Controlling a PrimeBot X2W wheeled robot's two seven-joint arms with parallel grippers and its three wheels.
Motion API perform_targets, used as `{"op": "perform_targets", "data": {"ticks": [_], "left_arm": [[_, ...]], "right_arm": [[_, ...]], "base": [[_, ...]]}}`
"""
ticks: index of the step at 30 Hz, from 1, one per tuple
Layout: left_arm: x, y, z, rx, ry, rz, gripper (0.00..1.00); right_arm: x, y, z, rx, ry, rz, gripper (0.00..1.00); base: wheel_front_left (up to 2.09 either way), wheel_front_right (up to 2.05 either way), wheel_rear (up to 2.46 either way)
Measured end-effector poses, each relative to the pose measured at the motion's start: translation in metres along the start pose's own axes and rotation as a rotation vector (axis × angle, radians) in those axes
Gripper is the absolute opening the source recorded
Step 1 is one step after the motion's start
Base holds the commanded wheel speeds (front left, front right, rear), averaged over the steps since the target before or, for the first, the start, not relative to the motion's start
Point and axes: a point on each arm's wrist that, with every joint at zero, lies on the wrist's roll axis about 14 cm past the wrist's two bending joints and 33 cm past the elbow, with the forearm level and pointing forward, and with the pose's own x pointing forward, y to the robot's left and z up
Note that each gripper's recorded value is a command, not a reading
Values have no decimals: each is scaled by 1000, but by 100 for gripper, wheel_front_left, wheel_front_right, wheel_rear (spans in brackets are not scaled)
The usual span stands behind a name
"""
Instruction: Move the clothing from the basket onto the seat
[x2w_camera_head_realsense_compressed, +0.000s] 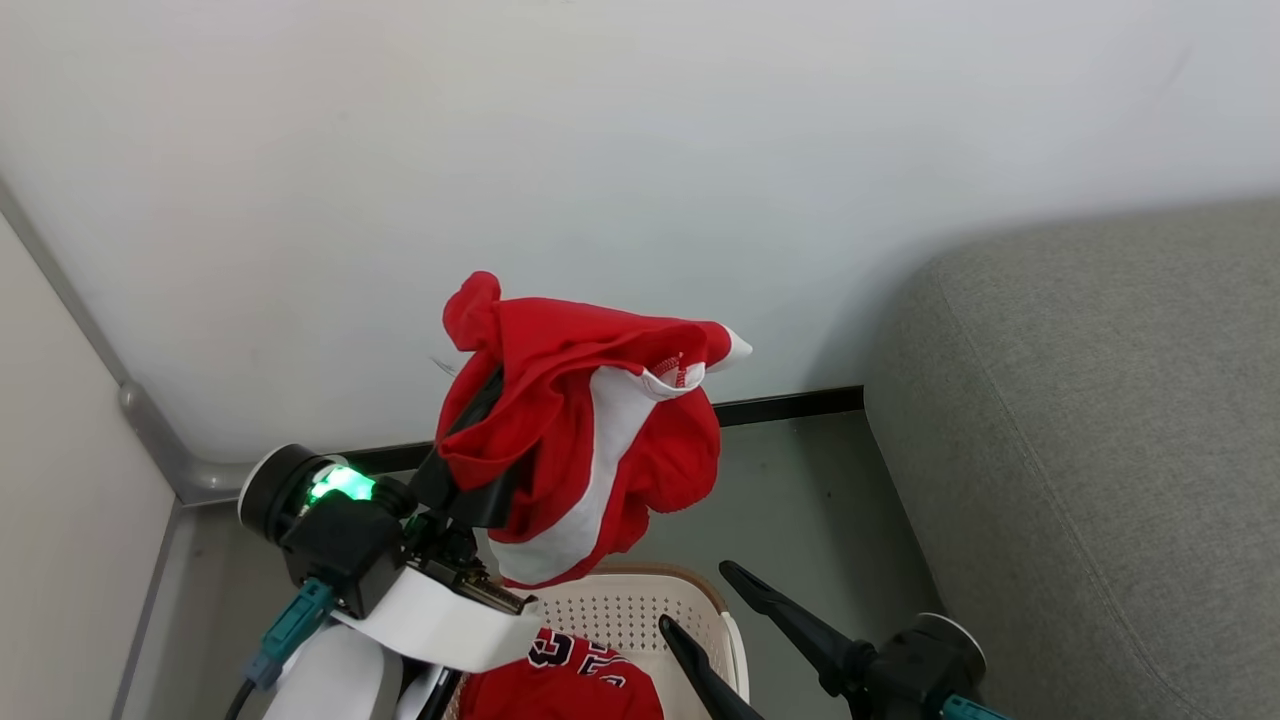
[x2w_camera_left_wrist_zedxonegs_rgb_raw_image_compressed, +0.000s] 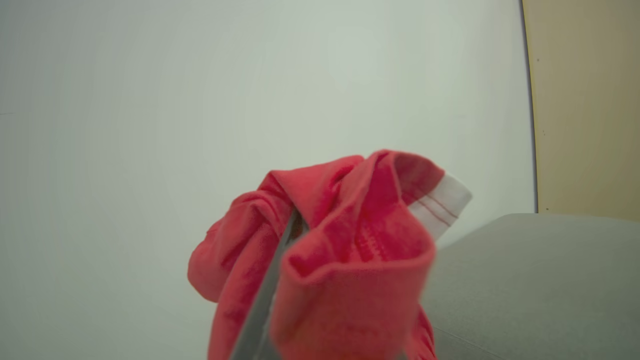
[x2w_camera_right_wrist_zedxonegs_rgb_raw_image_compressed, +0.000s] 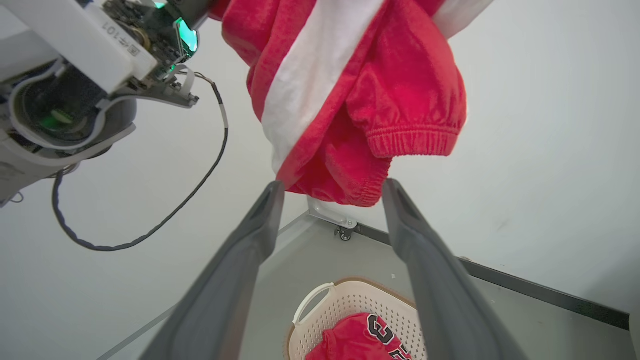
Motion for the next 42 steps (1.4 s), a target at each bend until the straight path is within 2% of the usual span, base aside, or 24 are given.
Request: {"op": "perform_targets", "data": {"ticks": [10,32,42], "left_arm": [[0,-15,1,-13,-4,-42,0],[-5,-55,3,-68,-4,-155,0],[-11,-87,1,-105,9,-245,0]], "right_arm": [[8,4,7,-23,-22,41,100],[19,-13,11,-51,-34,13,100],[23,5,2,-108,-1,105,100]], "base": [[0,0,0],[0,0,0],[0,0,0]]}}
